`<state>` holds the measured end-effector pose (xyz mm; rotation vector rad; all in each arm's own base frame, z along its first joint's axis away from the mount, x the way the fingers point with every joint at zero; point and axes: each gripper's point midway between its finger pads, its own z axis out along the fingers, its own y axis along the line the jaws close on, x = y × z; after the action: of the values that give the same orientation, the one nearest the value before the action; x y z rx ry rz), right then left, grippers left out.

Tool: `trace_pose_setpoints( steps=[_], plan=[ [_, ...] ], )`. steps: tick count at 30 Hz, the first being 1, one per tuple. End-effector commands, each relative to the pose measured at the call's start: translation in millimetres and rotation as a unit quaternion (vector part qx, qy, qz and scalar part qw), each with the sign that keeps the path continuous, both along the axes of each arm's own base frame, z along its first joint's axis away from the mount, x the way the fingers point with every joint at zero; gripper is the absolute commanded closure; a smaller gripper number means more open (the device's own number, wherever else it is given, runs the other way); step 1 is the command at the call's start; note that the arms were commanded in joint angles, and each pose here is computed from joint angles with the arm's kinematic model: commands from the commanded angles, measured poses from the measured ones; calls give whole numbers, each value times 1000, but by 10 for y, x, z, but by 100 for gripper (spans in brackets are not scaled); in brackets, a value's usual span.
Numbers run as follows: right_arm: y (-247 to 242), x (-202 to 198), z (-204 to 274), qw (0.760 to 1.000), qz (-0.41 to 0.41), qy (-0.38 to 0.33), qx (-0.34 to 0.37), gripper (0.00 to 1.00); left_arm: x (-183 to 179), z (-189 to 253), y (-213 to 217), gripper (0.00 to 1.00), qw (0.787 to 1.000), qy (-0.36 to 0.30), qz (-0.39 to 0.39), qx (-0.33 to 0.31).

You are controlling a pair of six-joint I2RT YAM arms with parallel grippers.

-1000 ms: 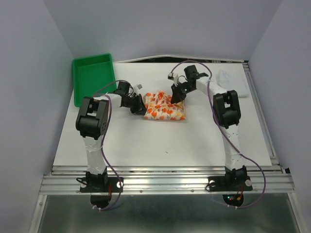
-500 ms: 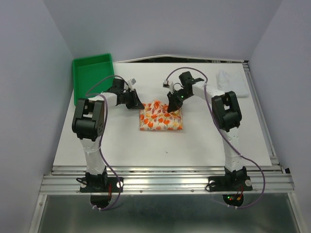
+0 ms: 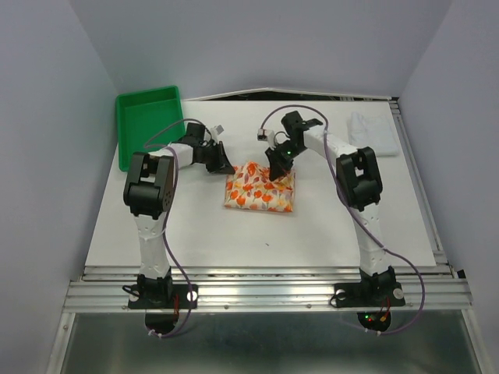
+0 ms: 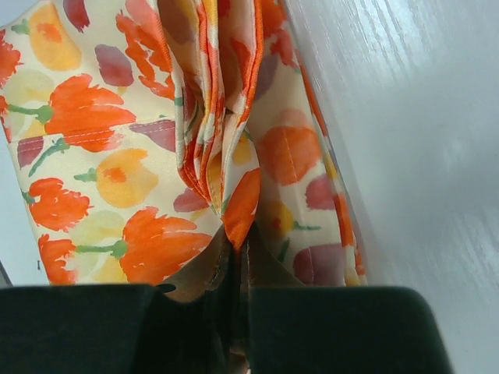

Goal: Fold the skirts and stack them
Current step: Fold the skirt

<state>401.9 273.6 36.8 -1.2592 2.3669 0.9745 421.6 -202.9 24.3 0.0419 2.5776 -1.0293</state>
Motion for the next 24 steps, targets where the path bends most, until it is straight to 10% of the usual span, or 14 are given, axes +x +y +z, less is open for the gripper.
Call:
trace_pose_setpoints(
  steps=[1,24],
  plan=[
    [45,-89,34,999,29,13,-25,99,1,-377,117,100,997,20,-13,72],
    [-32,503,83,996,21,-79,-45,95,51,-426,100,100,996,9,-33,88]
  ],
)
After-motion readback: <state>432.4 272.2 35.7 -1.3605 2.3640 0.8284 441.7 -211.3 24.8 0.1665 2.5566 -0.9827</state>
